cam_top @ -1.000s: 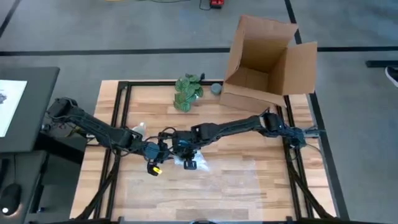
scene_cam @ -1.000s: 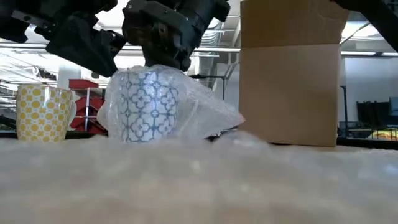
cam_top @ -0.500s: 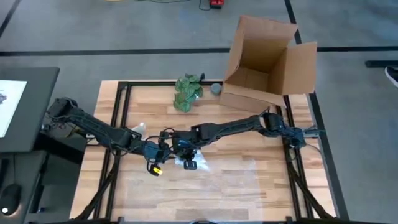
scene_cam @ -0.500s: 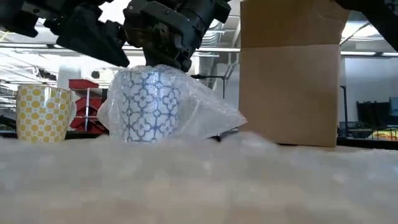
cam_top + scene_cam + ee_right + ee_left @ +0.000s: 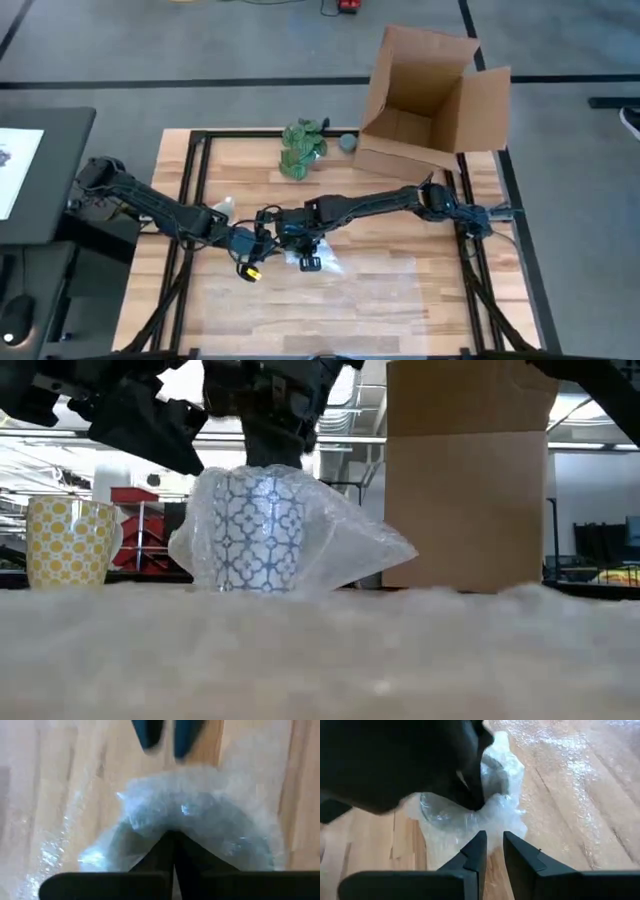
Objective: Wrap mug
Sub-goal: Wrap the blue cup with the bubble wrap
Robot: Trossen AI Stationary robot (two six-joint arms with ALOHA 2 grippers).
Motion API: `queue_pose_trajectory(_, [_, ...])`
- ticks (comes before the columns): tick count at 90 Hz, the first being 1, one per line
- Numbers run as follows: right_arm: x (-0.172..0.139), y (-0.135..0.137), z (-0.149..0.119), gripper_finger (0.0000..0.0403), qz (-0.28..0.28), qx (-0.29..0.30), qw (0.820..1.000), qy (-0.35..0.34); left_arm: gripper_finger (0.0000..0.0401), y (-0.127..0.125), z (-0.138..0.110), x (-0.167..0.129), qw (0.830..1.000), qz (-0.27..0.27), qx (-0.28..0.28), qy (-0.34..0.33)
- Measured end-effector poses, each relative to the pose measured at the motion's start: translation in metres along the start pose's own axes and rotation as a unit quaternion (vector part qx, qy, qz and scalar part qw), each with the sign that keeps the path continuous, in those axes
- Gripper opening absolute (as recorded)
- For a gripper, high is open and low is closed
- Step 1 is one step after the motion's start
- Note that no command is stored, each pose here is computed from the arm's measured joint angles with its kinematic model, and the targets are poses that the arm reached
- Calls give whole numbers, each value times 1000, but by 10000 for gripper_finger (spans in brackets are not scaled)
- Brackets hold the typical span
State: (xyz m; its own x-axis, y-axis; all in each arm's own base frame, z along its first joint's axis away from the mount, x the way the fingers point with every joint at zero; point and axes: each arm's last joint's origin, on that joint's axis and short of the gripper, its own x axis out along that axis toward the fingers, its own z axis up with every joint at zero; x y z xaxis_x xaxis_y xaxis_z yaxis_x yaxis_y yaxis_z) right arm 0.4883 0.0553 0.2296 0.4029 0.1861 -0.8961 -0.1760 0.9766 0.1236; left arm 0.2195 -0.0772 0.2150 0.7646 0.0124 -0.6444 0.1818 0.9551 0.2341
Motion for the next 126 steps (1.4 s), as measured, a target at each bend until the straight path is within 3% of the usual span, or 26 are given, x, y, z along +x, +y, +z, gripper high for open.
queue_pose_trajectory(21, [-29,5,8,0,-32,-12,999,7,46,0,0,0,1000,-1,0,0])
queue_pose_trajectory(49, [-52,19,9,0,-8,-16,1000,20,46,1,0,0,1000,0,-1,0])
queue_pose_trajectory(60, [-38,20,8,0,24,-13,999,29,46,3,1,1,1000,4,0,-4])
queue_pose_trajectory(77, [6,4,-5,0,22,-3,999,44,46,6,-1,1,1000,8,-2,5])
queue_pose_trajectory(98, [33,-13,-22,0,19,25,998,52,46,6,-1,2,1000,8,-4,7])
queue_pose_trajectory(126, [15,-9,-17,0,15,25,997,73,46,6,-2,1,1000,8,-5,12])
